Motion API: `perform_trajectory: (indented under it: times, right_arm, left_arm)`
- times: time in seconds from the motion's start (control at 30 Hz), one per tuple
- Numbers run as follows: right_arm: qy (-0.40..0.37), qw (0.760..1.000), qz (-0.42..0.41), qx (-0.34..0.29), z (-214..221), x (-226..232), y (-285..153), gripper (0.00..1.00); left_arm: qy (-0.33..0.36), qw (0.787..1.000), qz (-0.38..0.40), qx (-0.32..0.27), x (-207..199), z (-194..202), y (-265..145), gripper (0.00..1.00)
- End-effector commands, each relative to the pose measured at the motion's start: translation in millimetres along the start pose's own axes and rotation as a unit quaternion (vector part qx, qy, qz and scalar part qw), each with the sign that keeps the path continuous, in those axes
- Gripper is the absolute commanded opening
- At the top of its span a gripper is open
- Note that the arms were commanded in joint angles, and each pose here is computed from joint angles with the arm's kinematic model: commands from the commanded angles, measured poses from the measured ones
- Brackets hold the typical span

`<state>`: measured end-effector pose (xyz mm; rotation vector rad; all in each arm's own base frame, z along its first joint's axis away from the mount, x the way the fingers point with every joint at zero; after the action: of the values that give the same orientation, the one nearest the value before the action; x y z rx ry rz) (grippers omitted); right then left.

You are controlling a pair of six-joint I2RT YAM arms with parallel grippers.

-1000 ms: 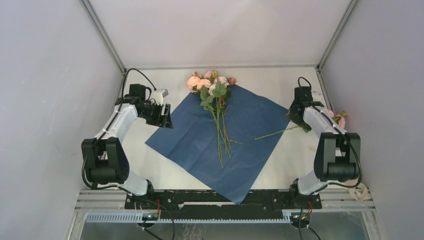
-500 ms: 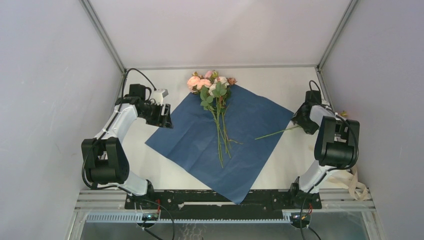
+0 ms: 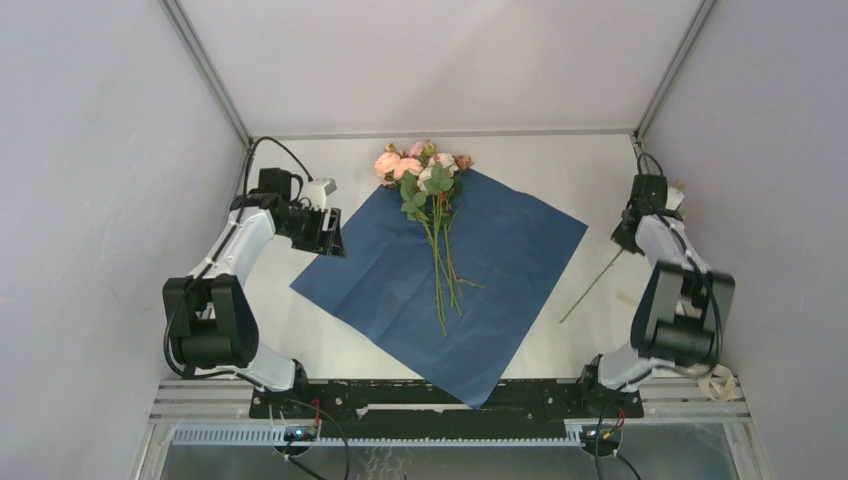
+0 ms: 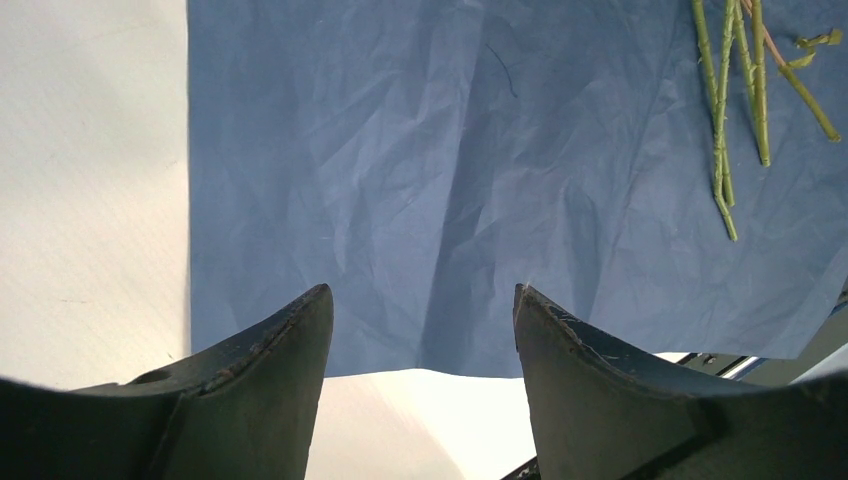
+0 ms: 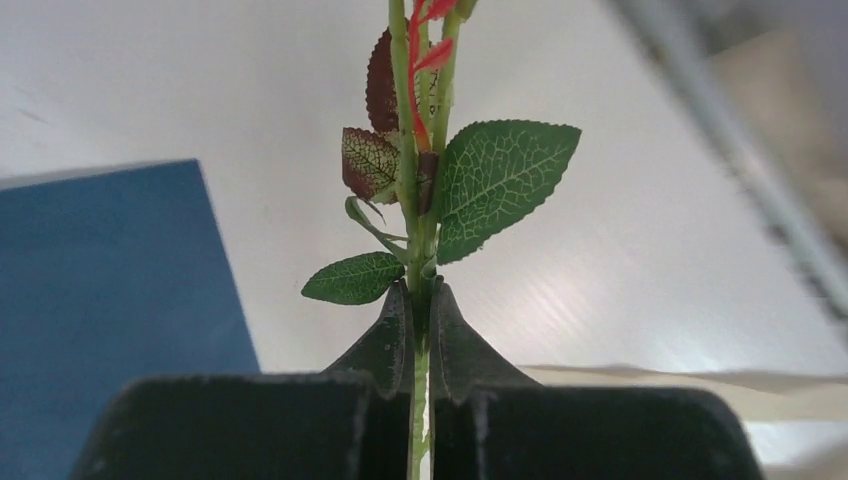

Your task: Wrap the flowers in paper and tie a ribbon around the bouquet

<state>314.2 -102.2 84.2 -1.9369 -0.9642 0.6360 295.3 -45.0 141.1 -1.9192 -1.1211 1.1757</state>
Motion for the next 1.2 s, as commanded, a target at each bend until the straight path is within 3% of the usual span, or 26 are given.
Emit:
perform_trajectory:
  times: [0.0,0.13,0.23,0.33,0.43,0.67,0.73,0.83,1.07,1.17]
  right_arm:
    - [-0.078,0.975,0.040,-0.203,-72.7,-9.7,-111.7,0.00]
    - [-0.198,0.923,-0.128,-0.304,-64.2,73.7,-185.3,0.00]
    - [-0.224,0.880,-0.303,-0.290,-32.9,146.4,-212.4,0.00]
    - [-0.252,0.843,-0.405,-0.248,4.3,213.1,-221.7,0.00]
    - [-0.269,0.837,-0.435,-0.193,34.9,267.3,-205.9,0.00]
    - [-0.297,0.855,-0.416,-0.092,83.1,349.6,-153.9,0.00]
    - [-0.309,0.865,-0.389,-0.075,88.7,359.6,-136.7,0.09]
    - [-0.315,0.877,-0.360,-0.050,92.0,362.5,-121.2,0.31]
    - [-0.342,0.871,-0.348,-0.053,73.0,337.2,-142.8,0.80]
    - [-0.341,0.882,-0.316,-0.075,51.9,308.9,-158.2,0.85]
  left_arm:
    - [0.008,1.000,0.010,-0.005,-4.6,1.8,-2.6,0.72]
    - [0.004,1.000,0.011,0.000,-3.8,2.2,0.0,0.72]
    - [0.002,1.000,0.010,0.001,-3.6,2.2,-0.1,0.72]
    - [0.002,1.000,0.008,-0.001,-4.5,2.3,-2.8,0.72]
    - [0.005,1.000,0.002,-0.005,-4.1,1.3,-4.9,0.72]
    - [-0.003,1.000,-0.013,0.004,3.4,2.9,1.5,0.73]
    - [-0.009,1.000,-0.023,0.009,7.6,4.2,4.8,0.74]
    - [-0.015,0.999,-0.039,0.011,14.5,5.0,8.8,0.83]
    - [-0.057,0.994,-0.093,0.014,47.9,12.3,3.9,0.87]
    - [-0.102,0.990,-0.091,0.026,59.1,26.3,5.3,0.88]
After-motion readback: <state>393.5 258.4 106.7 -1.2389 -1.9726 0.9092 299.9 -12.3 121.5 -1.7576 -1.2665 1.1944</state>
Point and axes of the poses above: each gripper's point midway between its finger pads, its own y axis out along the fingers, its own x axis along the line the jaws close on, z = x × y, the point moved 4 cm from there along -y, back along the fingers, and after that the axes turned 9 degrees about -y, right-handed, at the moved point
